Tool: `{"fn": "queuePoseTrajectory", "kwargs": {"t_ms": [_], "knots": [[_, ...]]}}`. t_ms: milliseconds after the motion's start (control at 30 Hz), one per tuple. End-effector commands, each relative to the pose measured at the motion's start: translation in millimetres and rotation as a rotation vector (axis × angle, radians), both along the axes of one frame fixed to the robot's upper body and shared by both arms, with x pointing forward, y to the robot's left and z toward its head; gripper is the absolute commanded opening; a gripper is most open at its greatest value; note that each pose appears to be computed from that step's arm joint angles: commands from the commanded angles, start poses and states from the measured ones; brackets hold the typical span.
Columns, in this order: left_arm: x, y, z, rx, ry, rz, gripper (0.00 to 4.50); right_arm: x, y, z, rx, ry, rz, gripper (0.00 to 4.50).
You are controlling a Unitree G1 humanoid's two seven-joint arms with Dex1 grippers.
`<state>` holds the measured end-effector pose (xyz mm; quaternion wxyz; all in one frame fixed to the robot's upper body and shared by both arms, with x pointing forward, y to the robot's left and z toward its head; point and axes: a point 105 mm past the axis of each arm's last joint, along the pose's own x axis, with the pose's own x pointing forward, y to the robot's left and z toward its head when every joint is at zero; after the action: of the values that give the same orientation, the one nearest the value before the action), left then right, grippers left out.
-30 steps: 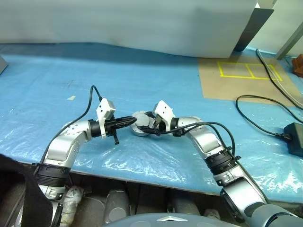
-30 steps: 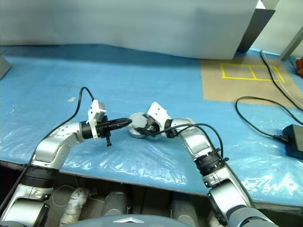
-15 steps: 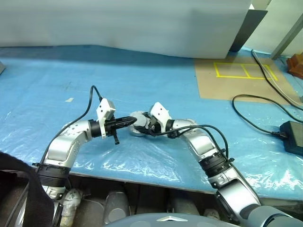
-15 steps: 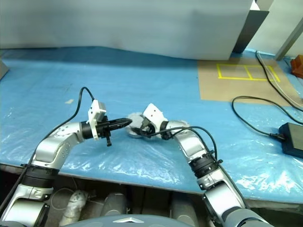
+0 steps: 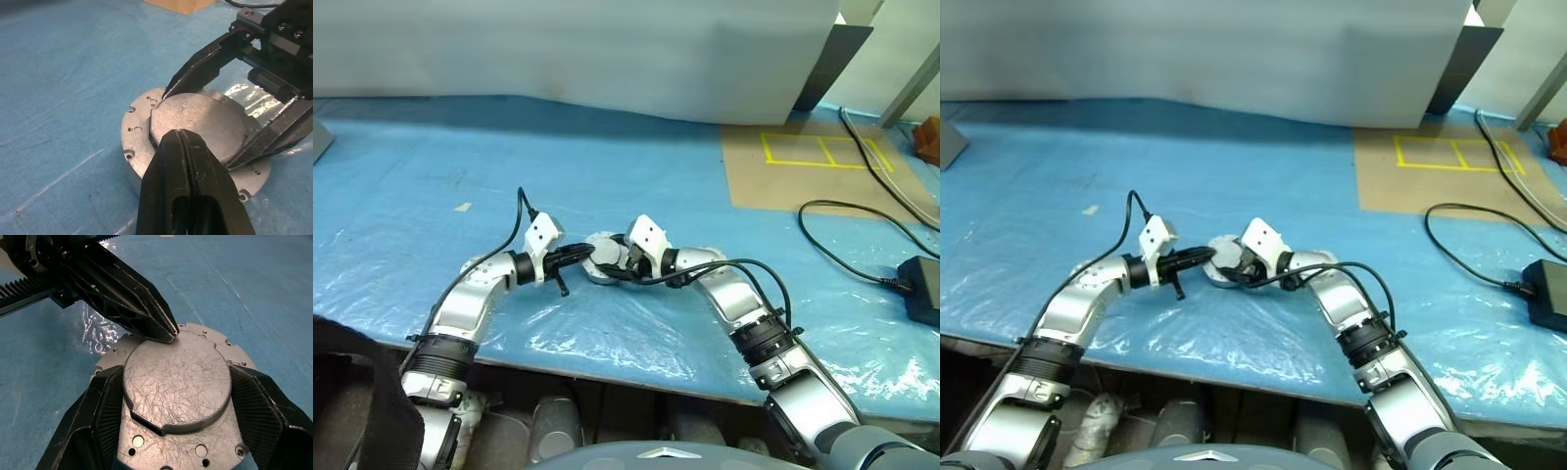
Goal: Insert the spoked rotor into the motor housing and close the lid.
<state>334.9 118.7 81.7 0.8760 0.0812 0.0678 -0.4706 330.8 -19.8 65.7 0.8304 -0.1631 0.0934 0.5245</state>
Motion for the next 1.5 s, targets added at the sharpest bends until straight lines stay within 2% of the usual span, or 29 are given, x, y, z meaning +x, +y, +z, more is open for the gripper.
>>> {"fn": "queuePoseTrajectory", "kwargs": {"t_ms": [33,300,700,733,767,833,933,1100,1200,1300,1400,1500], "knots": [[0.4,2.0,-14.8,0.052,0.028,0.006,0.0,-12.6,-36.5,-66.5,-0.2,0.194,-0.096,2.96],[7.9,17.3,-27.0,0.1,0.047,0.067,0.0,-14.0,-30.5,-47.4,-0.134,0.183,-0.062,2.96],[-13.8,-0.8,-28.9,0.072,0.085,-0.076,0.0,-11.9,-29.1,-41.6,-0.133,0.152,-0.065,2.96],[-15.0,-1.7,-29.6,0.073,0.087,-0.081,0.0,-12.1,-27.9,-39.5,-0.126,0.14,-0.058,3.52],[-15.2,-1.8,-30.7,0.078,0.088,-0.08,0.0,-12.2,-26.6,-37.5,-0.12,0.13,-0.05,3.71],[-15.2,-0.5,-33.5,0.088,0.092,-0.08,0.0,-11.1,-24.4,-32.6,-0.118,0.09,-0.035,4.4],[-13.4,2.4,-35.3,0.096,0.096,-0.068,0.0,-10.6,-23.8,-25.6,-0.157,0.008,0.001,4.45],[-11.0,6.5,-37.1,0.104,0.098,-0.055,0.0,0.2,-31.3,16.0,-0.082,-0.177,0.023,4.45],[-9.3,5.9,-37.7,0.106,0.095,-0.05,0.0,-0.9,-36.2,49.1,0.098,-0.101,0.006,4.45],[-8.1,4.3,-38.0,0.105,0.091,-0.046,0.0,-6.1,-45.5,73.5,0.289,0.057,-0.01,4.45],[-7.6,3.4,-37.5,0.102,0.086,-0.042,0.0,-10.1,-62.3,57.6,0.324,0.273,-0.077,4.45],[-7.1,3.8,-37.3,0.102,0.083,-0.04,0.0,-13.6,-77.1,30.9,0.413,0.595,-0.188,4.45]]}}
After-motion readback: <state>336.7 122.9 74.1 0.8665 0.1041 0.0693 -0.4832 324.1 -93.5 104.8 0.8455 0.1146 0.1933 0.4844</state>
